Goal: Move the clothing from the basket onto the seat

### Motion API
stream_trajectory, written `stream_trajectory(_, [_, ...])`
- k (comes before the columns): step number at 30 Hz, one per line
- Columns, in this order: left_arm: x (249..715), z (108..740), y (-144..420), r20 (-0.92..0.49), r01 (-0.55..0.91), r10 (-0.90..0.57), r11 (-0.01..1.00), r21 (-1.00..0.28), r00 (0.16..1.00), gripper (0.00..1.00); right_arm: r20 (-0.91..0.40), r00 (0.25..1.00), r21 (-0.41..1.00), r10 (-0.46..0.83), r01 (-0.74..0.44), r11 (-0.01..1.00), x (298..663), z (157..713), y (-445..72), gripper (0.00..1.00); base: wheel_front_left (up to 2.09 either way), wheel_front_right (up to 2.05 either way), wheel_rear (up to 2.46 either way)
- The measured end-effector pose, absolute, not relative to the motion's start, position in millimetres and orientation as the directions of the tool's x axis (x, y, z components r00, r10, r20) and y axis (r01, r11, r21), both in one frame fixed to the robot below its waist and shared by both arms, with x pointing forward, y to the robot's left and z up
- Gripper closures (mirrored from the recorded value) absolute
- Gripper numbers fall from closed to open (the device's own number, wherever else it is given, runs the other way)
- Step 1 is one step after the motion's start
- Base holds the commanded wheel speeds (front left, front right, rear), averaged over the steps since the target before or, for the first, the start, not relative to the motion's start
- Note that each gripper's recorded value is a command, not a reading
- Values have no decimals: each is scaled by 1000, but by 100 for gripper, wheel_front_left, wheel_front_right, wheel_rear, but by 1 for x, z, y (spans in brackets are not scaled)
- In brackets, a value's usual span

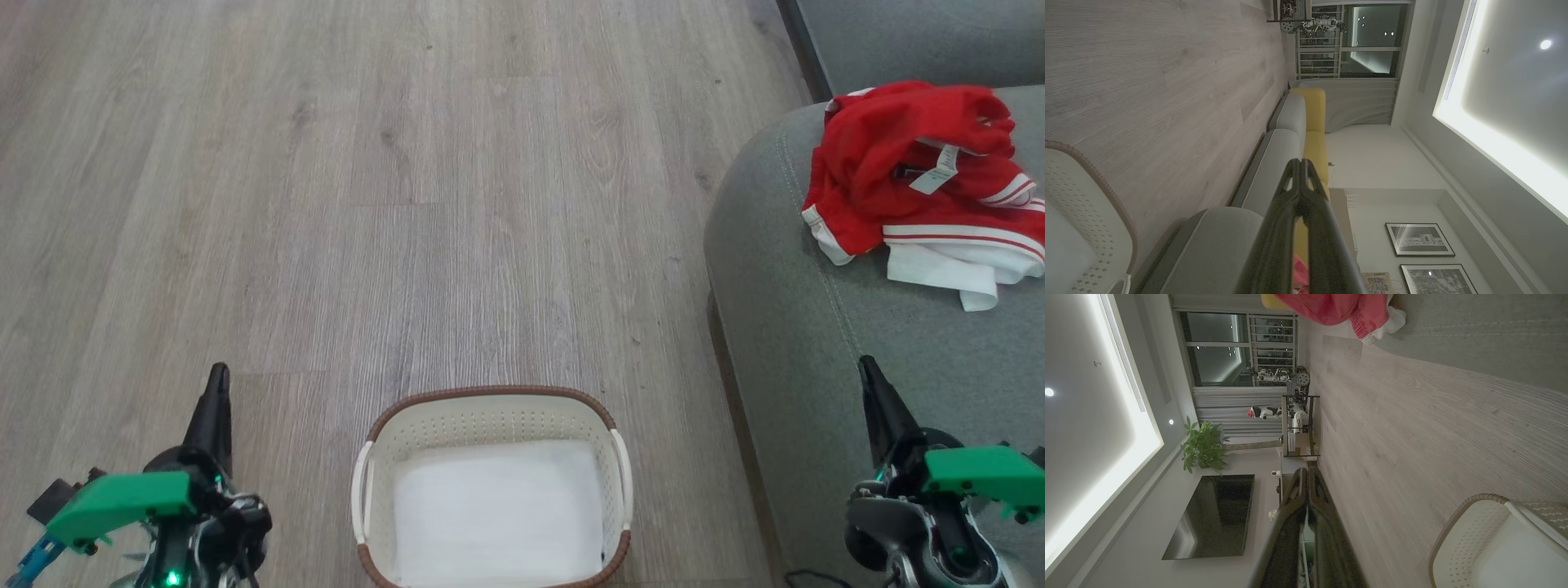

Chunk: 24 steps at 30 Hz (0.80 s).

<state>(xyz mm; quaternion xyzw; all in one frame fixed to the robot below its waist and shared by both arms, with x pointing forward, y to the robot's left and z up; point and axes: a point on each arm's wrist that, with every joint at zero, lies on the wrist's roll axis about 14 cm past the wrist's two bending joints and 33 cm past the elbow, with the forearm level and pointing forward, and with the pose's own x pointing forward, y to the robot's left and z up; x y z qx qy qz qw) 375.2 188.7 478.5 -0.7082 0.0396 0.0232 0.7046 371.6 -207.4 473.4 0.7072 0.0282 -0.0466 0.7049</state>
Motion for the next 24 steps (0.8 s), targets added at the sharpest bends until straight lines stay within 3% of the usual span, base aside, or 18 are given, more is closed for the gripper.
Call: stream_trajectory(24, [375, 479, 189, -89, -89, -23, -4, -996, 996, 100, -106, 994, 994, -26, 106, -5, 372, 473, -207, 100, 0, 0, 0])
